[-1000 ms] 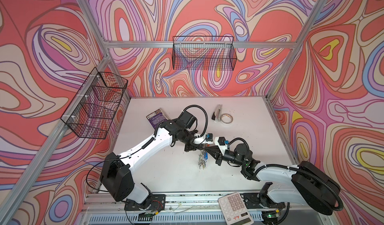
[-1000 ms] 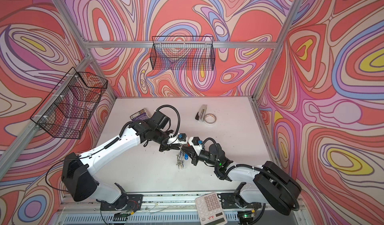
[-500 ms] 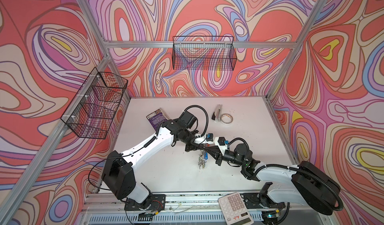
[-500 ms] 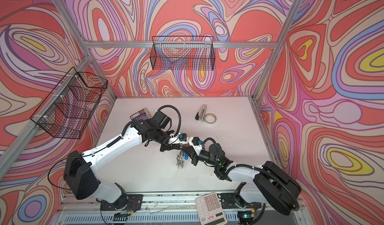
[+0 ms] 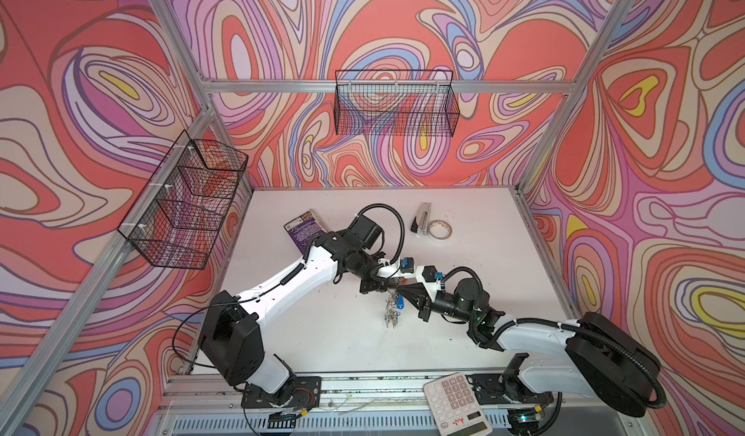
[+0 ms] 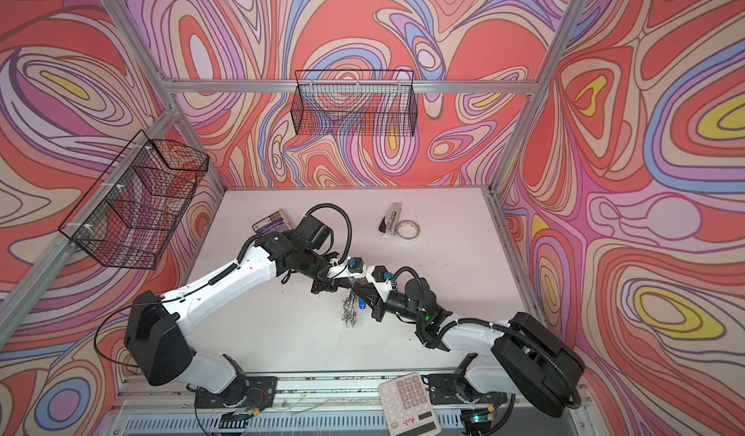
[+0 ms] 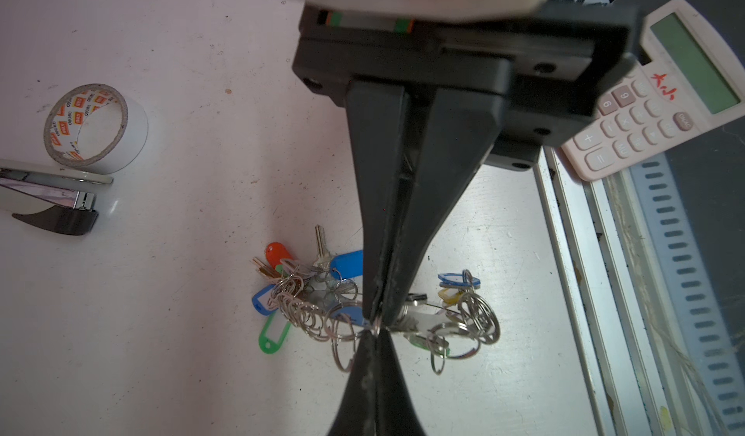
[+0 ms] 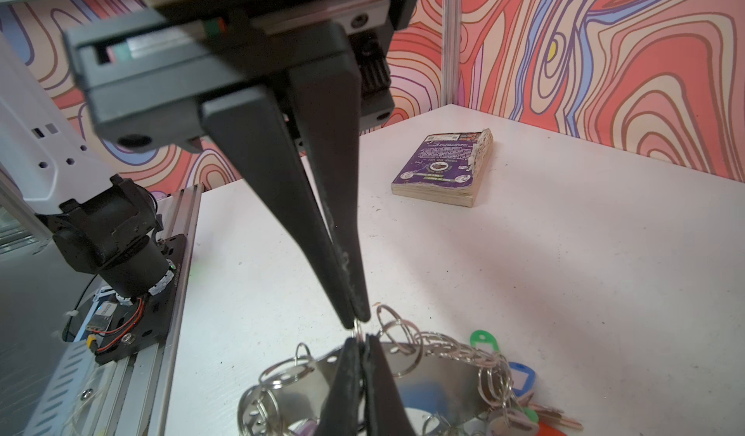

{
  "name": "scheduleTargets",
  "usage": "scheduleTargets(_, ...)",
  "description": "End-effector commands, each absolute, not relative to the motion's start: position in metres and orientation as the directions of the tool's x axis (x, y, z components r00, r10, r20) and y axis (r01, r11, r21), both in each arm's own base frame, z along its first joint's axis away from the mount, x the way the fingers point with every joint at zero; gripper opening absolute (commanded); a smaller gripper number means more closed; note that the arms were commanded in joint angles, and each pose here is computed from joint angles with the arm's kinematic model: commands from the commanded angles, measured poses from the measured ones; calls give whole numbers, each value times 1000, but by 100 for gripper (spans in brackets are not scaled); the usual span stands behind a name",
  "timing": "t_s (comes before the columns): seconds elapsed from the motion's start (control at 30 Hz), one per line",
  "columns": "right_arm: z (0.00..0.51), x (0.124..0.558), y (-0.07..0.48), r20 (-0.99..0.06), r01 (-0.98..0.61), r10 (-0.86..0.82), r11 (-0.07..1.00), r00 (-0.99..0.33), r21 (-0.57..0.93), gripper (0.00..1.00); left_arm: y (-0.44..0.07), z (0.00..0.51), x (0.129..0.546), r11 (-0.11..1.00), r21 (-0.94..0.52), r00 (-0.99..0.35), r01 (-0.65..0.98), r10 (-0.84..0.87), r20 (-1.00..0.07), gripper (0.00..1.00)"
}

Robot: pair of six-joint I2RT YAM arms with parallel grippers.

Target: Put the keys on the keyring

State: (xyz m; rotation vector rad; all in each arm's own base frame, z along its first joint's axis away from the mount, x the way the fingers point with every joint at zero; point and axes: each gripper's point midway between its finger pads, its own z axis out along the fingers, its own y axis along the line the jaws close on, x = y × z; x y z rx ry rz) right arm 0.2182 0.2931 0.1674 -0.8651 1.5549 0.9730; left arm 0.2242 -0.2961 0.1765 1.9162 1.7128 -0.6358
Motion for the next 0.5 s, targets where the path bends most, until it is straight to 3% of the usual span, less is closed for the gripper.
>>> scheduleTargets(0.0, 193, 217, 294, -995, -914, 16, 395, -99, 97, 0, -293, 159, 213, -100, -6, 75, 995, 785, -615, 0)
scheduleTargets(0.37, 194, 219, 292, -995, -906, 15, 413, -96, 94, 0, -296, 170, 217, -26, 33, 42, 999, 740, -671, 0)
scheduleTargets(0.47, 196, 221, 290, -996, -898, 17, 430, -92, 91, 7, -297, 174, 218, -11, 49, 41, 999, 722, -691, 0)
